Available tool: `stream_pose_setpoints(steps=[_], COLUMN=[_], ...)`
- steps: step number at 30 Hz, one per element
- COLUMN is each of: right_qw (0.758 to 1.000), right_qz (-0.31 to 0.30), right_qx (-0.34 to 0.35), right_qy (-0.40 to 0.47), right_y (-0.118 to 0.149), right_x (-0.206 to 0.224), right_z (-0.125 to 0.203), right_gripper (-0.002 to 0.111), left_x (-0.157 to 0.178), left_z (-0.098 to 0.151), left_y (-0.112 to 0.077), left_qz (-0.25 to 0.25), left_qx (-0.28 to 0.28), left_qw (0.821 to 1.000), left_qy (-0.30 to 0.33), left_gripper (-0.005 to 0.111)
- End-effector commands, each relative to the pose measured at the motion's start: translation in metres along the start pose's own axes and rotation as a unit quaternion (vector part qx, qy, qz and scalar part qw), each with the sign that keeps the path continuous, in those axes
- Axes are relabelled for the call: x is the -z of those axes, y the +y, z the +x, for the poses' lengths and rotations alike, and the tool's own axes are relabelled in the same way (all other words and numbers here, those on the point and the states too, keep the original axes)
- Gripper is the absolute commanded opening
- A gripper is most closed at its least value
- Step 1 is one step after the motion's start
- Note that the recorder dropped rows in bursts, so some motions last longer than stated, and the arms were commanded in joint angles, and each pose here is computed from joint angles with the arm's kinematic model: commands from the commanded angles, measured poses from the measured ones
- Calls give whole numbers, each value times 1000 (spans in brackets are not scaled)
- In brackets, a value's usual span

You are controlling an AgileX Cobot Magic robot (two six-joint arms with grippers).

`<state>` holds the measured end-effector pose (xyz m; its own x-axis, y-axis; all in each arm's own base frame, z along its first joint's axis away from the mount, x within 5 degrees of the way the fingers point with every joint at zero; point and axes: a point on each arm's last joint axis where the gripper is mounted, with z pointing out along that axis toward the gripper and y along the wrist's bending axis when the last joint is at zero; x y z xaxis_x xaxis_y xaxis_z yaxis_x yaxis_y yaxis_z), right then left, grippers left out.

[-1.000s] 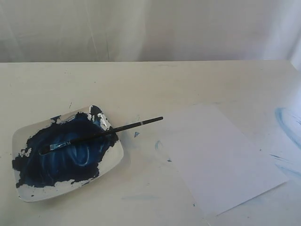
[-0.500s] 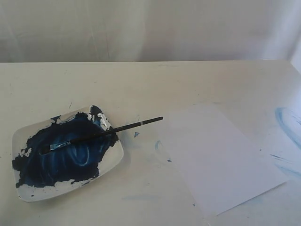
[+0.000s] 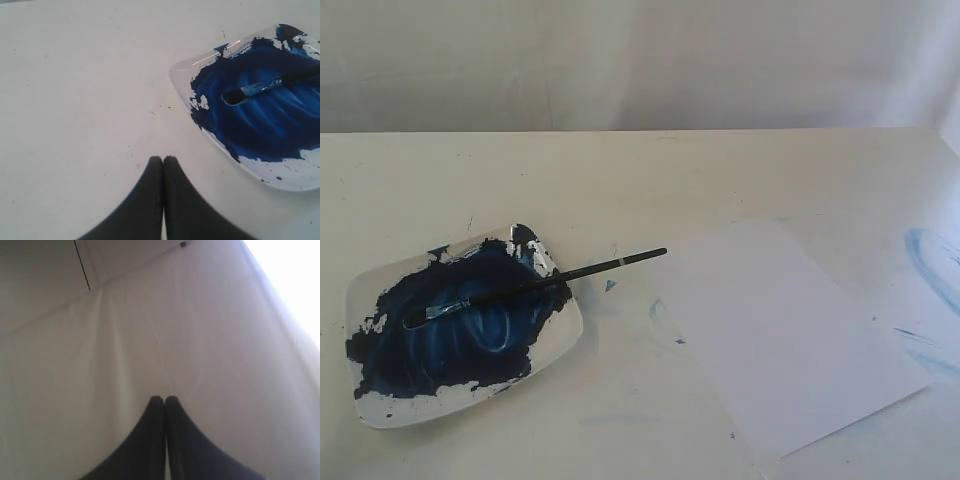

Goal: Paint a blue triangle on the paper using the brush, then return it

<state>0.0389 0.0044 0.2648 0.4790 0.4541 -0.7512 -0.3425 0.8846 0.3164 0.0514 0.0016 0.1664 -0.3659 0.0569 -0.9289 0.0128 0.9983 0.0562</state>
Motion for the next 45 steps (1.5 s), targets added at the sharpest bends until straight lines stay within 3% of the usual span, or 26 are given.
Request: stream_pose_setpoints(steps=[1,3,6,8,9,12,17,19,25,29,35,37,40,45], right_qw=[995,987,951,905,856,812,779,761,744,726,689,684,644,655], right_qz=[34,59,125,170,174,83,-158,-203,-165,-152,-181,-150,-84,63], right_qx=[-17,-27,-64,-99,-118,-122,-154,-164,-140,-166,-199,-253,-346,-321], right_qy=[92,147,276,377,472,564,586,594,633,650,673,668,677,681], right_y=[3,4,2,2,7,28,88,107,131,139,152,154,157,157], right_x=[-26,-44,-74,-91,-104,-124,-150,-155,-179,-194,-203,-206,-202,-181], right_z=[-5,-6,3,17,35,66,108,130,196,225,249,255,267,300], right_gripper=[0,0,0,0,0,0,0,0,0,0,0,0,0,0], left_x=[0,0,0,0,0,0,0,0,0,0,0,0,0,0], left_z=[1,1,1,1,1,1,1,1,1,1,1,1,1,1], left_y=[0,0,0,0,0,0,0,0,0,0,0,0,0,0], left_qz=[1,1,1,1,1,1,1,1,1,1,1,1,1,1], left_qx=[6,6,6,6,6,6,6,6,6,6,6,6,6,6], left_qw=[1000,1000,1000,1000,1000,1000,1000,1000,1000,1000,1000,1000,1000,1000], left_qy=[1,1,1,1,1,1,1,1,1,1,1,1,1,1], left_gripper=[0,0,0,0,0,0,0,0,0,0,0,0,0,0])
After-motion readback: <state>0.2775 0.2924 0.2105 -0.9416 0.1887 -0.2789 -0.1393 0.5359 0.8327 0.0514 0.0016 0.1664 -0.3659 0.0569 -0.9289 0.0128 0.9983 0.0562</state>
